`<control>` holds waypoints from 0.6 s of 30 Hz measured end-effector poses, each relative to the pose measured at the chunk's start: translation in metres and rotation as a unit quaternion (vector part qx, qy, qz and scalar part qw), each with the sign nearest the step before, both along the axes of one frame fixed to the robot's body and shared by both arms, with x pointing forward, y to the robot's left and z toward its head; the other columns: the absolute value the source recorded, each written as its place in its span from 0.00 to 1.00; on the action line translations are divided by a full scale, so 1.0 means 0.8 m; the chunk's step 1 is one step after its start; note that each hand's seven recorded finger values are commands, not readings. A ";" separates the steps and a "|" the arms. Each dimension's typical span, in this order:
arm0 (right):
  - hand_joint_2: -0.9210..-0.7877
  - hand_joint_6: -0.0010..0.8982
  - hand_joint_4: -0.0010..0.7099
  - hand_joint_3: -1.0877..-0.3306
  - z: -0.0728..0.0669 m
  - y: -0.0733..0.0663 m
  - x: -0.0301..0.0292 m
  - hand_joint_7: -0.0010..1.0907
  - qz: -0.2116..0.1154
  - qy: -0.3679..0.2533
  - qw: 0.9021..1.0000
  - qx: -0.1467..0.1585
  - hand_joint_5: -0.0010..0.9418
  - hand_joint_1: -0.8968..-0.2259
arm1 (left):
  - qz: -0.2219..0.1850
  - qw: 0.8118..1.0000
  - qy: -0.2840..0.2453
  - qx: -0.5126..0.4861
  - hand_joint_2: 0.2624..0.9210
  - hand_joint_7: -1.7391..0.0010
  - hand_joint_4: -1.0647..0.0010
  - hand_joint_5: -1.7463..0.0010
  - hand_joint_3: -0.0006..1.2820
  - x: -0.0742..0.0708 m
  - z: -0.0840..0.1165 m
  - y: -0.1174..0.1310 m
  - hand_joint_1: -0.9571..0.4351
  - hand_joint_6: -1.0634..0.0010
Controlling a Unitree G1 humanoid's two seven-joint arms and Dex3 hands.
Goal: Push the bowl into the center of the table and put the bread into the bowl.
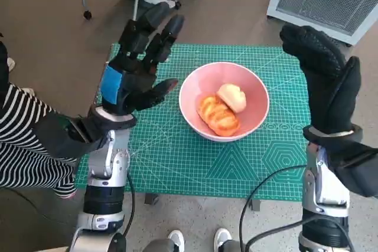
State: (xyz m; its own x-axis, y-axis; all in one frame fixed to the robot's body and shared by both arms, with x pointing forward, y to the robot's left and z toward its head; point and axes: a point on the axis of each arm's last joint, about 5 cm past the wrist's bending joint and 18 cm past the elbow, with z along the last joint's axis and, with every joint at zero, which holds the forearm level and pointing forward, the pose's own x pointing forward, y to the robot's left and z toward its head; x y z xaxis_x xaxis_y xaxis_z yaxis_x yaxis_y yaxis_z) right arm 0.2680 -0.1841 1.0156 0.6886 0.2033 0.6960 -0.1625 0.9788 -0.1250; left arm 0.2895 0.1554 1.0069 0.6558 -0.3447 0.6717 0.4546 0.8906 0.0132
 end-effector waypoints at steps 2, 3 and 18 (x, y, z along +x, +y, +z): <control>0.00 0.03 0.27 0.46 -0.001 0.000 0.0002 0.54 0.000 0.001 1.000 0.000 0.00 0.15 | 0.003 1.000 0.000 -0.001 1.00 0.61 0.78 0.98 0.12 0.000 0.000 0.000 0.54 1.00; 0.00 0.03 0.27 0.46 -0.001 0.000 0.0003 0.54 0.000 0.001 1.000 0.000 0.00 0.15 | 0.005 1.000 0.000 -0.001 1.00 0.60 0.78 0.98 0.12 0.000 0.000 0.000 0.54 1.00; 0.00 0.04 0.27 0.46 -0.005 0.000 0.0020 0.54 0.001 0.005 1.000 0.003 0.00 0.17 | 0.011 1.000 0.011 0.003 1.00 0.58 0.76 0.98 0.12 -0.002 -0.005 -0.001 0.54 1.00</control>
